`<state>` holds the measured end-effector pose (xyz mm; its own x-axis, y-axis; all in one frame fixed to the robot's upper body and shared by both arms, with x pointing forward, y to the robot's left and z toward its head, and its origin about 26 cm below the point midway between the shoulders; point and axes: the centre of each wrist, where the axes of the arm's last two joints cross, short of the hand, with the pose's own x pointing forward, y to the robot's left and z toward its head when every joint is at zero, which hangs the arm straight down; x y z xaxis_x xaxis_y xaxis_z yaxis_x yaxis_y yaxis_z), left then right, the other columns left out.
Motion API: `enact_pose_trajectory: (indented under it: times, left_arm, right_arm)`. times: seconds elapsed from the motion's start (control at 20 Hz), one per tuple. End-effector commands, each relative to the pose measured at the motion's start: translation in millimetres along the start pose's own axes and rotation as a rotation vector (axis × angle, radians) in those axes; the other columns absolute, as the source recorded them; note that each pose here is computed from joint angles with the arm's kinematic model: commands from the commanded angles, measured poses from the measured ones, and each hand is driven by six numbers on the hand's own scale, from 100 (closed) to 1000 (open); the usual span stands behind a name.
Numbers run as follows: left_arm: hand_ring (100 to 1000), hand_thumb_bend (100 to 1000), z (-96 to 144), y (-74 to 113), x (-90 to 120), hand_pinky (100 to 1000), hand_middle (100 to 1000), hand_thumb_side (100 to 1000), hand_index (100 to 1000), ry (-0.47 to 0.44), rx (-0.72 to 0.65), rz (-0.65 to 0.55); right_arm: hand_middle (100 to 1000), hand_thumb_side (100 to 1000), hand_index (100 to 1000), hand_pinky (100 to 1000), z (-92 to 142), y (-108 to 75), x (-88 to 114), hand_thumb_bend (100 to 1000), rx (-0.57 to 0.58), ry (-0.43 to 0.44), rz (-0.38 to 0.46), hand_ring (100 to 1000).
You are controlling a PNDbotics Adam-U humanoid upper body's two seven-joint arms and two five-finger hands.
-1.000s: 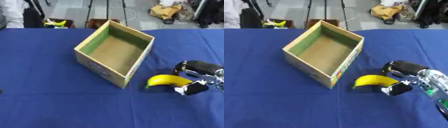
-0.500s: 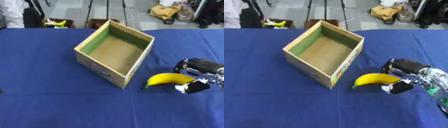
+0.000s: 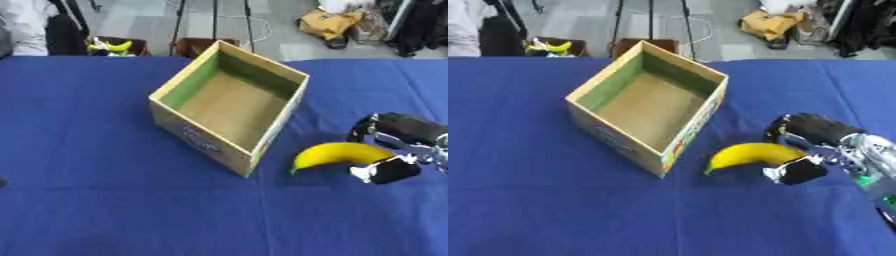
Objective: Pick up objects on the table and place them in the box.
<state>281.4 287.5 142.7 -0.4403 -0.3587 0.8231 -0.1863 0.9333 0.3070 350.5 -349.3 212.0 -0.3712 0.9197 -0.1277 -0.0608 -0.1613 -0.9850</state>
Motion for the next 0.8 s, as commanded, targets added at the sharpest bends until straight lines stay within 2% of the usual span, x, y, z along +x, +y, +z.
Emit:
enact_pose_trajectory:
  times: [0.05, 0.8]
  left_arm:
    - [247, 100, -1.7, 3.9, 5.0, 160, 320, 1000, 484, -0.022, 0.000, -0.013]
    - [249, 100, -0.4, 4.2, 4.1, 162, 321, 1000, 486, -0.017, -0.005, -0.016]
  right_arm:
    - [529, 565, 638, 712, 7.2, -20.2, -5.4, 155, -0.050, 0.013, 0.034, 764]
    - [501, 587, 613, 709, 15.2, -36.8, -5.2, 148, -0.136, 0.031, 0.032, 754]
